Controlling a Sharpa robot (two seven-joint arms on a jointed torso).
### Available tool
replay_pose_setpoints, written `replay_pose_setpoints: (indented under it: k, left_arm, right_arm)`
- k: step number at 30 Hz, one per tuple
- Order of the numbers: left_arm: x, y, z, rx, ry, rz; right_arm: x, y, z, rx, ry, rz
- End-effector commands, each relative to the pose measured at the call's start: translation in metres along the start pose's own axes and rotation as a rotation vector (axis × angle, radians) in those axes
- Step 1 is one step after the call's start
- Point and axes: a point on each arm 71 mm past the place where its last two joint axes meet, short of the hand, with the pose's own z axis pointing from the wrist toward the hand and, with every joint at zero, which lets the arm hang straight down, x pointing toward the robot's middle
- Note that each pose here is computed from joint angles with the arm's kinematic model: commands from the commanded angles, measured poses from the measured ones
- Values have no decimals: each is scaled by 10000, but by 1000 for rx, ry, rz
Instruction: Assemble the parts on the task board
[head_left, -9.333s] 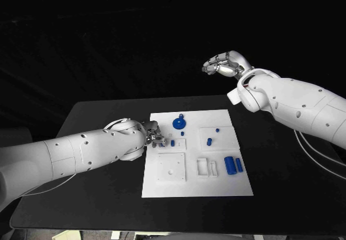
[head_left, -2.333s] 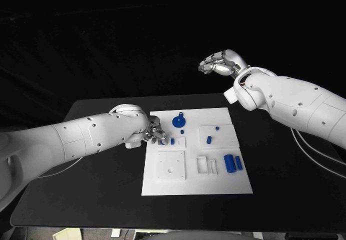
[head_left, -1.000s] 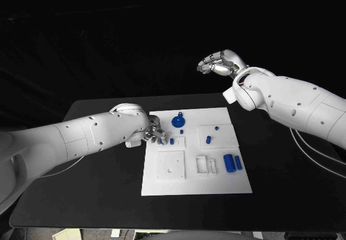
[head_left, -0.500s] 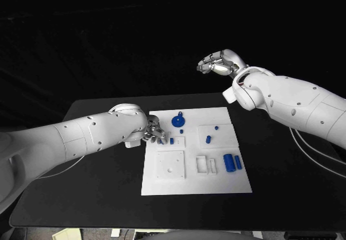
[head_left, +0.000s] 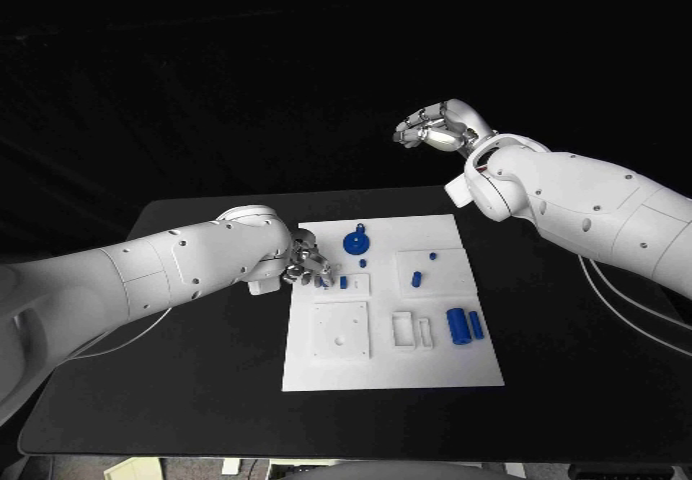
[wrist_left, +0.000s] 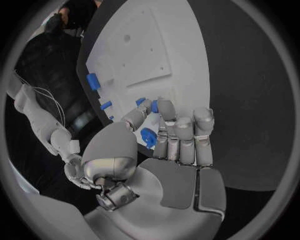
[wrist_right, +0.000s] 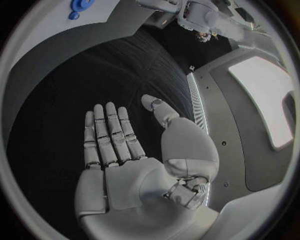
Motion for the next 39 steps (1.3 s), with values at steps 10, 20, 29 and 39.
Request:
replay_pose_setpoints:
  k: [10,20,29,39]
  left_arm:
    - [-8,-33,8,-12,188,33]
    - [-99,-73,49,-25,183,31]
    - [-98,-132,63,-24,173,50]
    - [-120,-147,80,-37,145,73]
  right_arm:
    - [24,11,10,-4,12,0]
    - [50,21,20,-6,16,1]
    - [49,19,19,-6,15,1]
    - [53,22,20,-7,16,2]
